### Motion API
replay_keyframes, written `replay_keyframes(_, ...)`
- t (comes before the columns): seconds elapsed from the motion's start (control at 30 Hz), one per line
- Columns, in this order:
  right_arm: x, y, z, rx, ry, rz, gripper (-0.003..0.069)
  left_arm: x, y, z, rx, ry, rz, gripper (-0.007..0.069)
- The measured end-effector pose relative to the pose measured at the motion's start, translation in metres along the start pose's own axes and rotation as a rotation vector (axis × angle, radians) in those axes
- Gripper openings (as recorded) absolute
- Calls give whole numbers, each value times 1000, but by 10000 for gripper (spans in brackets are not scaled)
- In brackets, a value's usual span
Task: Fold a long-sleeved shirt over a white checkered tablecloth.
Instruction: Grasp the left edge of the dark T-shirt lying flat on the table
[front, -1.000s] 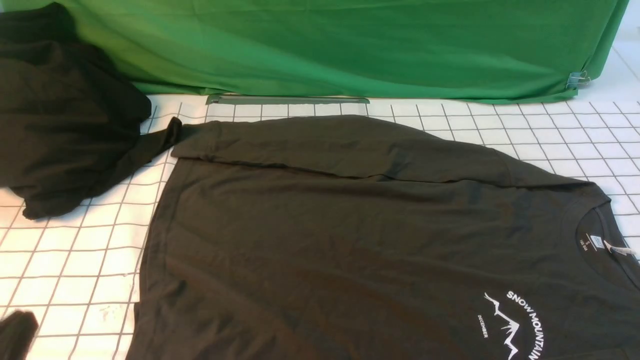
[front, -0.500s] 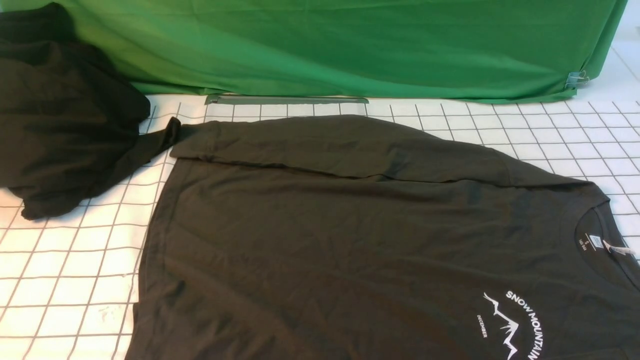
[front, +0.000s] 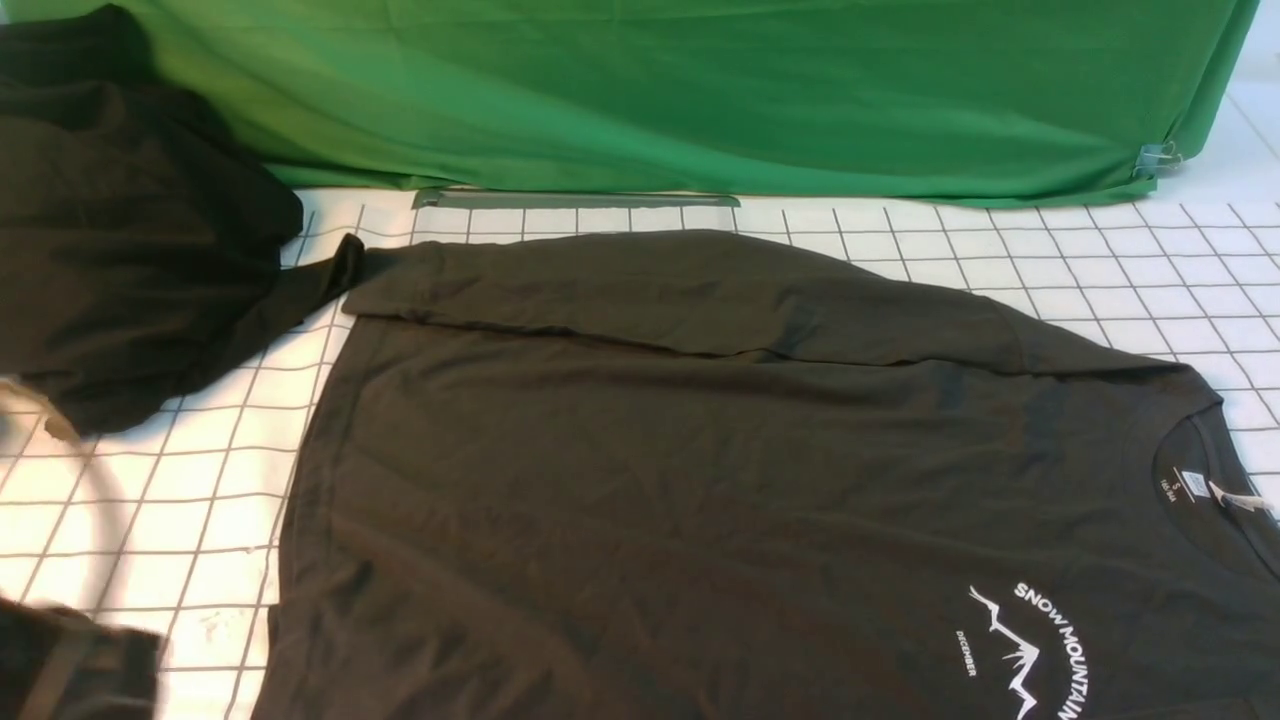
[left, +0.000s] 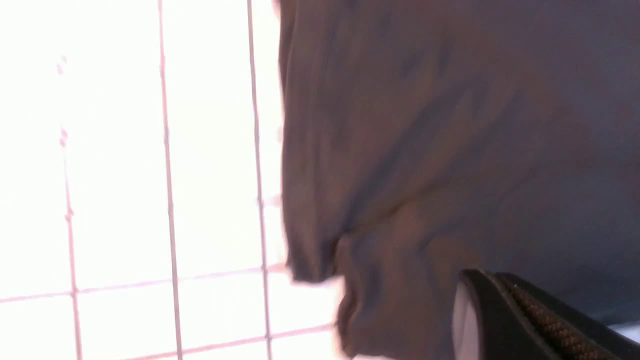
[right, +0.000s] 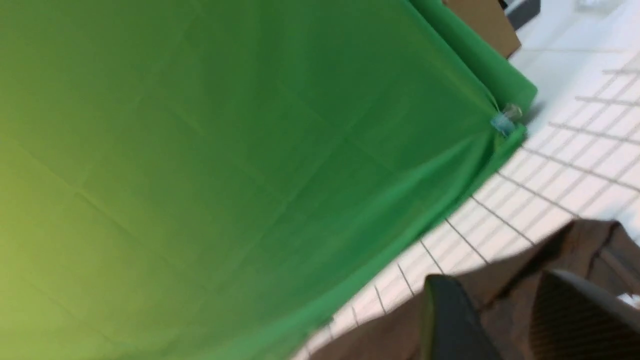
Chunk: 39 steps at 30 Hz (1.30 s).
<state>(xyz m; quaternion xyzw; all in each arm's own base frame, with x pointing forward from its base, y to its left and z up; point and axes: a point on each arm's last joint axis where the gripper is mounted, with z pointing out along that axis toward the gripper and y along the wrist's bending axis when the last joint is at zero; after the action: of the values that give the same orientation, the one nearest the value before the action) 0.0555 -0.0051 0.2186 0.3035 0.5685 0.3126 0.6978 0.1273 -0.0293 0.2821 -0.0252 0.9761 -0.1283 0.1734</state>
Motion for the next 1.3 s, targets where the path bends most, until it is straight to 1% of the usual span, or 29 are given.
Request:
replay_keyframes(0.1, 0, 7, 0, 3, 66, -14, 223, 5, 6, 24, -10, 102, 9, -3)
replay_keyframes(0.13, -6, 22, -2, -20, 143, -100, 183, 10, 9, 36, -18, 150, 2, -3)
replay_keyframes(0.17, -7, 24, -1, -23, 155, -115, 169, 10, 10, 37, -19, 157, 2, -3)
replay_keyframes(0.2, -13, 37, -2, -53, 192, -177, 135, 14, 12, 44, -23, 174, -1, -3)
replay_keyframes(0.23, -19, 53, -1, -77, 286, -285, 72, 18, 14, 50, -30, 188, -5, -3)
replay_keyframes(0.3, -26, 74, 8, -96, 422, -380, 27, 17, 15, 53, -33, 173, 25, -3)
replay_keyframes(0.37, -28, 88, 20, -98, 540, -436, 18, 14, 13, 55, -36, 149, 64, -3)
replay_keyframes(0.43, -20, 100, 41, -87, 736, -529, 12, 13, 9, 59, -44, 152, 103, -3)
replay_keyframes(0.47, -19, 100, 43, -86, 751, -536, 12, 13, 9, 60, -44, 156, 109, -3)
replay_keyframes(0.5, -9, 106, 60, -82, 899, -601, 12, 14, 4, 66, -55, 193, 139, -3)
replay_keyframes(0.6, 3, 107, 74, -79, 1005, -645, 12, 15, -1, 73, -68, 223, 166, -3)
replay_keyframes(0.73, 35, 99, 92, -57, 1189, -695, 16, 16, -16, 94, -110, 284, 239, -3)
replay_keyframes(0.83, 48, 98, 95, -60, 1246, -706, 19, 17, -22, 105, -122, 302, 280, 0)
replay_keyframes(0.93, 54, 98, 98, -72, 1257, -714, 20, 15, -24, 113, -130, 292, 307, 27)
replay_keyframes(0.97, 56, 100, 98, -86, 1248, -717, 20, 12, -24, 117, -142, 282, 313, 52)
replay_keyframes(1.0, 56, 100, 98, -91, 1245, -718, 20, 12, -24, 118, -146, 281, 315, 61)
replay_keyframes(1.03, 57, 103, 99, -106, 1230, -720, 22, 10, -23, 123, -162, 278, 332, 111)
replay_keyframes(1.07, 57, 103, 99, -107, 1230, -720, 22, 10, -23, 124, -163, 277, 334, 124)
replay_keyframes(1.1, 57, 104, 99, -113, 1226, -721, 24, 8, -23, 127, -166, 274, 339, 157)
replay_keyframes(1.13, 57, 104, 99, -116, 1225, -722, 26, 7, -23, 131, -170, 270, 347, 211)
replay_keyframes(1.27, 57, 105, 100, -117, 1222, -721, 31, 7, -22, 137, -177, 282, 351, 304)
replay_keyframes(1.3, 57, 105, 100, -117, 1222, -721, 31, 6, -22, 138, -179, 286, 352, 315)
